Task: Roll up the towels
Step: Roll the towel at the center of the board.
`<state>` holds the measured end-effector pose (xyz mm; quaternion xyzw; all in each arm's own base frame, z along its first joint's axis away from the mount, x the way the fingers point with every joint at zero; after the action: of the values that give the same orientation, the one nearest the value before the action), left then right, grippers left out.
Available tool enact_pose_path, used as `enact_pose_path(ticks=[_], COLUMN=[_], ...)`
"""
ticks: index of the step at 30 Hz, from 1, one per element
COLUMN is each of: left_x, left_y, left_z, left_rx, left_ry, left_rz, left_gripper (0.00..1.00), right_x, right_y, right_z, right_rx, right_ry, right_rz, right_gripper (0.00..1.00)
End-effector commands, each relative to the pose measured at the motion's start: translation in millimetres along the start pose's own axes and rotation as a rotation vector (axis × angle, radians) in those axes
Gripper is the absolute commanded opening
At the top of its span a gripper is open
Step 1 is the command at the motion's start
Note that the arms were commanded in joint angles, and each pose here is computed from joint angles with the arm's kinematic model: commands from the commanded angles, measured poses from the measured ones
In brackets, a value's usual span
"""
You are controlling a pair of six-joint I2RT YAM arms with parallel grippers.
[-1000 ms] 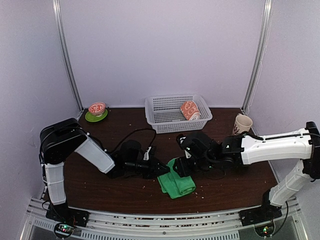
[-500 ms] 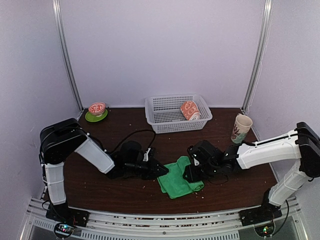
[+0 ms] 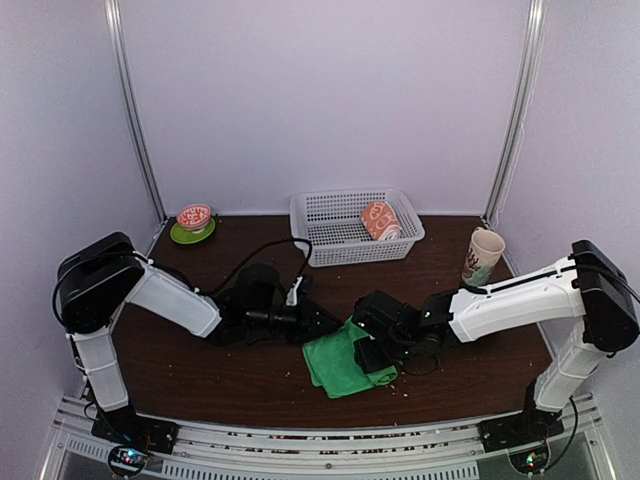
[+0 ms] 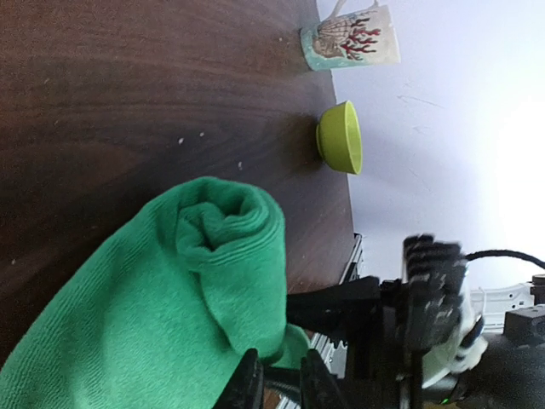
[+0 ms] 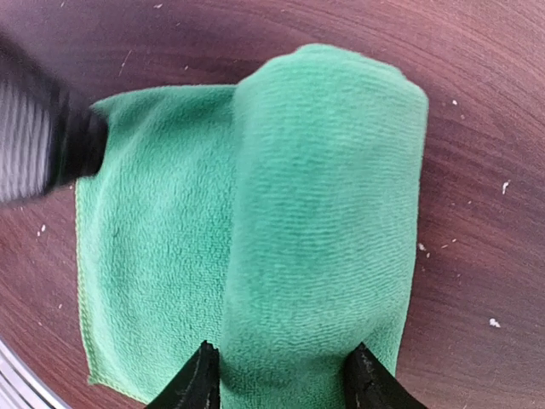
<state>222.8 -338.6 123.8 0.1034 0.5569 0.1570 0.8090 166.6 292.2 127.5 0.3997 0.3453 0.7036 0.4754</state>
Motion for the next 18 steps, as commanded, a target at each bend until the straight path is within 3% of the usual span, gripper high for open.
enact_pose_path(ticks=[1,18], left_x=[-21.1,-13.9], left_y=[-6.8,-51.1], left_z=[12.4,16.1], left_rx=[-0.006,0.144], left_ry=[-0.081,-0.06], left_rz=[-0.029,-0.1], left_gripper=[0.17,0.18], right_x=[1.0,10.1], right_y=[0.3,-0.2], right_z=[-3.6,-3.6], right_rx=[-0.028,-0.035], right_ry=[0.016,0.081], right_rz=[-0.059,-0.04], right_gripper=[0.51,0.52])
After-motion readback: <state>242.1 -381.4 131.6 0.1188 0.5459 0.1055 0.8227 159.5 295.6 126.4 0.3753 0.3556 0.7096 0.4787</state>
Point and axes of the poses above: each gripper's point midway between its finger pads, its own y axis back along the fingers, its own x axis along the line the jaws close on, z = x × y, the point moved 9 cm from there along y, back along the fingers, and after that the axes turned 9 degrees about -y, right-handed, at the moved point
